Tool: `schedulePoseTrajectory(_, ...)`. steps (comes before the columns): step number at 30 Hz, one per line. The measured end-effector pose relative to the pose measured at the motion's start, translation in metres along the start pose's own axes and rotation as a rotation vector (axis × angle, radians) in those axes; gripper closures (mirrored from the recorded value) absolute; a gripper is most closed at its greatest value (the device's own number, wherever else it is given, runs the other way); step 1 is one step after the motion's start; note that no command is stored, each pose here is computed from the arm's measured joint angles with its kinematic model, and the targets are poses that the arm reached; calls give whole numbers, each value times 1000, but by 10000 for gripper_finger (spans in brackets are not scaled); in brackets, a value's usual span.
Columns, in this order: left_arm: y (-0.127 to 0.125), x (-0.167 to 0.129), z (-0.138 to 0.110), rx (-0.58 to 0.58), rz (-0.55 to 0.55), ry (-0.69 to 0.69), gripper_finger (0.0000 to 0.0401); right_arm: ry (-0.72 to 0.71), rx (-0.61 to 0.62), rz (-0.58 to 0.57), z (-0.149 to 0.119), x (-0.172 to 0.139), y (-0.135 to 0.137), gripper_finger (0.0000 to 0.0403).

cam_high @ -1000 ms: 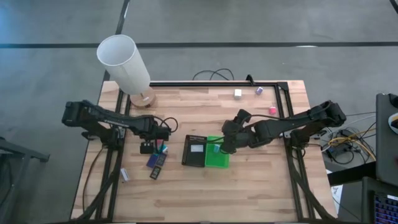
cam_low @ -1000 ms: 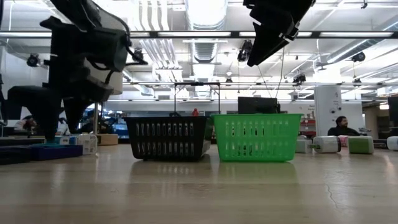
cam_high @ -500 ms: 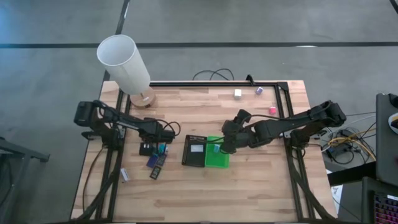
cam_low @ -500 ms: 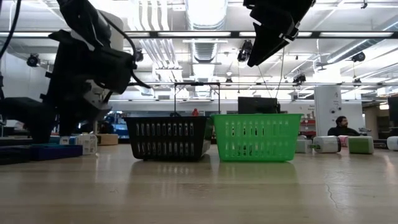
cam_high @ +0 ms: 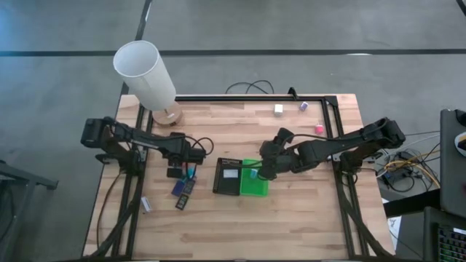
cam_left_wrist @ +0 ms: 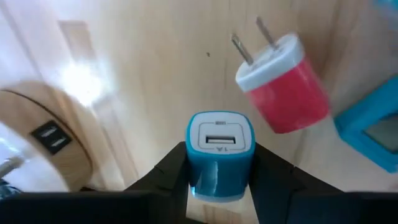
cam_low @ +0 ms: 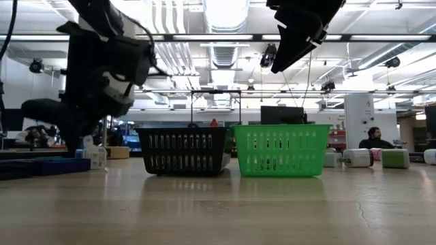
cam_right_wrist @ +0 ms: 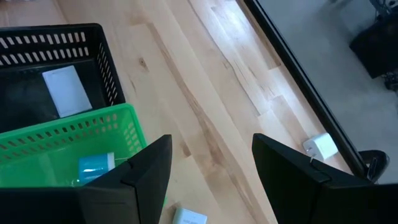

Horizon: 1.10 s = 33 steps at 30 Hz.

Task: Pick & Place Office items
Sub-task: Put the left blue charger adapter into the green basket

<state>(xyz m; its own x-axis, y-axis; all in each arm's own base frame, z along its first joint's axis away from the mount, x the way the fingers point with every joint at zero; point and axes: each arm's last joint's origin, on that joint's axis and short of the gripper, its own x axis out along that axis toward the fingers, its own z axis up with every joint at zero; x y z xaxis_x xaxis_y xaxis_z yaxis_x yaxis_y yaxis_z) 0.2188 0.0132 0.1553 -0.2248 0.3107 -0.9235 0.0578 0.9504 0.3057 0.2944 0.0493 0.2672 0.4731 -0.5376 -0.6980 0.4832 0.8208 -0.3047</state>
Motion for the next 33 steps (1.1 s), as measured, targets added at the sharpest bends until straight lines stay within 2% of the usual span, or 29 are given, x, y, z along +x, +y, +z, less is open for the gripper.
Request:
schedulePoseTrajectory(4, 7, -22, 4, -18, 0, -42, 277, -4, -31, 1, 0, 0, 0, 184)
schedulePoseTrajectory(10, 17, -65, 11, -37, -34, -183, 277, -39, -56, -18, 3, 0, 1, 184)
schedulePoseTrajectory(14, 21, -97, 14, -32, -131, -308, 277, -100, -106, 13, 8, 0, 6, 184)
schedulePoseTrajectory(20, 24, -136, 16, -10, -307, -459, 277, -201, -244, 49, 6, 6, 17, 184)
schedulePoseTrajectory(27, 21, -153, 16, 40, -534, -521, 277, -372, -463, 57, 0, 12, 32, 184)
schedulePoseTrajectory(33, 20, -155, 16, 37, -578, -525, 277, -570, -590, 116, -3, 4, 48, 184)
